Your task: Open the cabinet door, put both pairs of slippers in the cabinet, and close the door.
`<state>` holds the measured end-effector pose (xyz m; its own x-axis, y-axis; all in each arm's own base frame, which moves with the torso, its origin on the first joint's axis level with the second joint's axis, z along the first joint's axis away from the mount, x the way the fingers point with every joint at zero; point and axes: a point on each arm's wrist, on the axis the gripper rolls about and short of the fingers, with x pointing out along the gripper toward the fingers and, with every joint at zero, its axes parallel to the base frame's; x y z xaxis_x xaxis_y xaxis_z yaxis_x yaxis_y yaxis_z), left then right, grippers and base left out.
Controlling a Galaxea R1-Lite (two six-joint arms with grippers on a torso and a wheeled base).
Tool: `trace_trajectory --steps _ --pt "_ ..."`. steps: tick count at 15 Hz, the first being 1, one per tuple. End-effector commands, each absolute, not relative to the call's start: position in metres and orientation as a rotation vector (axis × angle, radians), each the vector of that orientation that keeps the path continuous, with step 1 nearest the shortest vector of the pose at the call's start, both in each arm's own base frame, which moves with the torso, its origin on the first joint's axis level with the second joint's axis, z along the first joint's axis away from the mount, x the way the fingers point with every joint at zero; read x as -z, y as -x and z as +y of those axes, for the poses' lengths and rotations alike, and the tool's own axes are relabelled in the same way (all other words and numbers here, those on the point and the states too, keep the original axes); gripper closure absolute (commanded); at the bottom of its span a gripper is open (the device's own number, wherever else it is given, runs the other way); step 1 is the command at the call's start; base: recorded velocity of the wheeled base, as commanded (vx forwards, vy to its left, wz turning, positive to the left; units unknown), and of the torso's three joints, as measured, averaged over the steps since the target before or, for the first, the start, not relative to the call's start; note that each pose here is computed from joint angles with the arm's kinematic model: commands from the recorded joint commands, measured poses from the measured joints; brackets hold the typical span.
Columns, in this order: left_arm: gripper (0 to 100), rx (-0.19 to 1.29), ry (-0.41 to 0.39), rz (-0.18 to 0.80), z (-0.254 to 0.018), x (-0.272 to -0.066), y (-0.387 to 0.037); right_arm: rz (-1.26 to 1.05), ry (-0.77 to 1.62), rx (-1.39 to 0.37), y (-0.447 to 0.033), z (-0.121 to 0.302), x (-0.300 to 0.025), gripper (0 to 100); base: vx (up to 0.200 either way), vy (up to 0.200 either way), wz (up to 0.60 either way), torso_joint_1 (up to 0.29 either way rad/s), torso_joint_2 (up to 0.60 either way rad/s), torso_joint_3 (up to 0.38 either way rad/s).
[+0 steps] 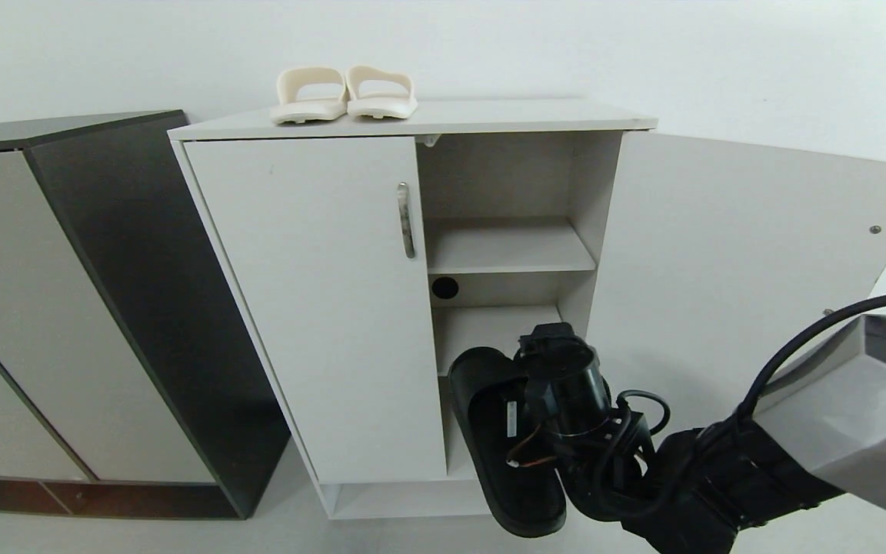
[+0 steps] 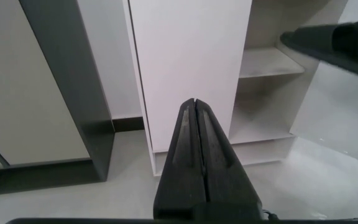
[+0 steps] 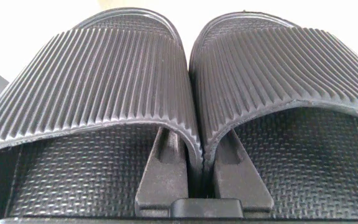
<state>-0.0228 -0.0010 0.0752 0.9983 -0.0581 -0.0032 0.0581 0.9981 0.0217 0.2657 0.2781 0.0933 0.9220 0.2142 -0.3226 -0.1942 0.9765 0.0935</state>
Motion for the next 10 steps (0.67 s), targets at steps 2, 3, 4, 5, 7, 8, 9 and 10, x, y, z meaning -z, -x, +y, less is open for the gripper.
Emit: trace_trajectory --steps 2,3,4,5,7,8,9,10 --pt "100 0.058 -0.021 0.004 -0.001 -0.075 0.023 0.371 -0.03 -0.209 -0.268 0.284 -0.075 100 0.0 0.0 0.0 0.002 0.0 -0.151" --pt "100 0.058 -0.021 0.004 -0.001 -0.075 0.023 0.373 -0.028 -0.209 -0.268 0.284 -0.074 100 0.0 0.0 0.0 0.002 0.01 -0.193" --pt "100 0.057 -0.021 0.004 -0.001 -0.075 0.023 0.38 -0.023 -0.207 -0.268 0.285 -0.07 100 0.0 0.0 0.0 0.002 0.0 -0.188" --pt "100 0.058 -0.021 0.004 -0.001 -0.075 0.023 0.387 -0.016 -0.203 -0.27 0.287 -0.064 100 0.0 0.0 0.0 0.007 0.0 -0.183" --pt "100 0.058 -0.021 0.004 -0.001 -0.075 0.023 0.398 -0.016 -0.192 -0.273 0.29 -0.054 100 0.0 0.0 0.0 0.0 0.0 -0.198" --pt "100 0.058 -0.021 0.004 -0.001 -0.075 0.023 0.395 -0.017 -0.185 -0.274 0.291 -0.054 100 0.0 0.0 0.0 0.007 0.0 -0.198" --pt "100 0.058 -0.021 0.004 -0.001 -0.075 0.023 0.391 -0.01 -0.163 -0.276 0.293 -0.05 100 0.0 0.0 0.0 0.002 0.0 -0.188" --pt "100 0.058 -0.021 0.004 -0.001 -0.075 0.023 0.389 -0.009 -0.157 -0.277 0.293 -0.049 100 0.0 0.0 0.0 0.002 0.0 -0.207"
